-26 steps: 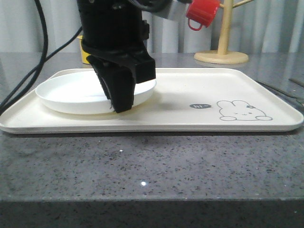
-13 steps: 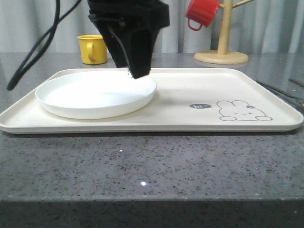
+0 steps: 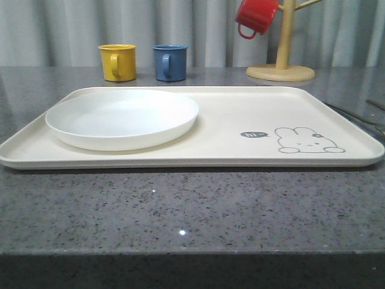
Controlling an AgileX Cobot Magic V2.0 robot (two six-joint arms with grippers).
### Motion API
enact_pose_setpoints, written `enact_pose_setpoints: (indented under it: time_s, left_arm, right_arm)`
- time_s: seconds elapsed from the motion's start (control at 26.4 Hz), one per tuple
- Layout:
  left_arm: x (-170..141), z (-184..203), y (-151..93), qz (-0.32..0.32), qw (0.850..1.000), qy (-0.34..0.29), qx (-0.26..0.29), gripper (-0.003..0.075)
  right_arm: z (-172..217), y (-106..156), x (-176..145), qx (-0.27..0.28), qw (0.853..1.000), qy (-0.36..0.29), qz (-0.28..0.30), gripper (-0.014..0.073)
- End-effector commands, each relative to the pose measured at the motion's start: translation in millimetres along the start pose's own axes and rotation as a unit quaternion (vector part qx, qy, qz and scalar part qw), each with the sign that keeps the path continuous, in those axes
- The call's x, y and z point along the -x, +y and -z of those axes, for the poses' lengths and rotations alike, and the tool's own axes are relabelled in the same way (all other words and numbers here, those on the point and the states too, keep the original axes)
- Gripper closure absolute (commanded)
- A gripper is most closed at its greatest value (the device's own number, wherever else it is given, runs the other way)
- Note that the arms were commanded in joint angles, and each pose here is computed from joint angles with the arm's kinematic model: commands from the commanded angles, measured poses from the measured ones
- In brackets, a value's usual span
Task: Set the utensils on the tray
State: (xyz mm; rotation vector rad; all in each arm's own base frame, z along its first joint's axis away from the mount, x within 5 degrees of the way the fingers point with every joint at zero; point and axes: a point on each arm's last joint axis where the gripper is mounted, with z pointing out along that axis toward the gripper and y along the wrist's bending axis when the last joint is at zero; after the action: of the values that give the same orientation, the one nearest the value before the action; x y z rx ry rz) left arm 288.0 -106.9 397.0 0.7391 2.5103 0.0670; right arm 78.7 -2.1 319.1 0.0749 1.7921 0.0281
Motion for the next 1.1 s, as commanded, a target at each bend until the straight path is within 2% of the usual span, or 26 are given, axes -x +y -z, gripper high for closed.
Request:
enact_pose_setpoints:
  time_s: [0.0,0.15,0.34,0.45,0.53,0.76,0.95,1.06]
  left_arm:
    - [-29,31,27,0.075,0.997,-0.032,0.01,0.0738]
    - [-71,37,40,0.14,0.987,-0.075,0.025,0.0738]
    - [-115,38,25,0.156,0.971,-0.172,0.058,0.0738]
    - [-146,40,10,0.154,0.951,-0.253,0.085,0.0738]
    - [-171,43,-2,0.151,0.933,-0.309,0.104,0.0738]
    - [-234,47,-33,0.141,0.886,-0.419,0.139,0.0738]
    - [-263,47,-48,0.136,0.863,-0.462,0.152,0.0738]
    - [-267,49,-50,0.134,0.857,-0.473,0.155,0.0738]
  right_arm:
    - [2,1,17,0.002,0.999,-0.048,0.007,-0.0027]
    - [2,1,17,0.002,0.999,-0.048,0.007,-0.0027]
    - [2,1,17,0.002,0.999,-0.048,0.007,-0.0027]
    - [2,1,17,0.002,0.999,-0.048,0.007,-0.0027]
    - [2,1,17,0.002,0.999,-0.048,0.007,-0.0027]
    - [2,1,17,0.002,0.999,-0.048,0.007,-0.0027]
    - [2,1,17,0.002,0.999,-0.048,0.007,-0.0027]
    - [2,1,17,0.002,0.999,-0.048,0.007,-0.0027]
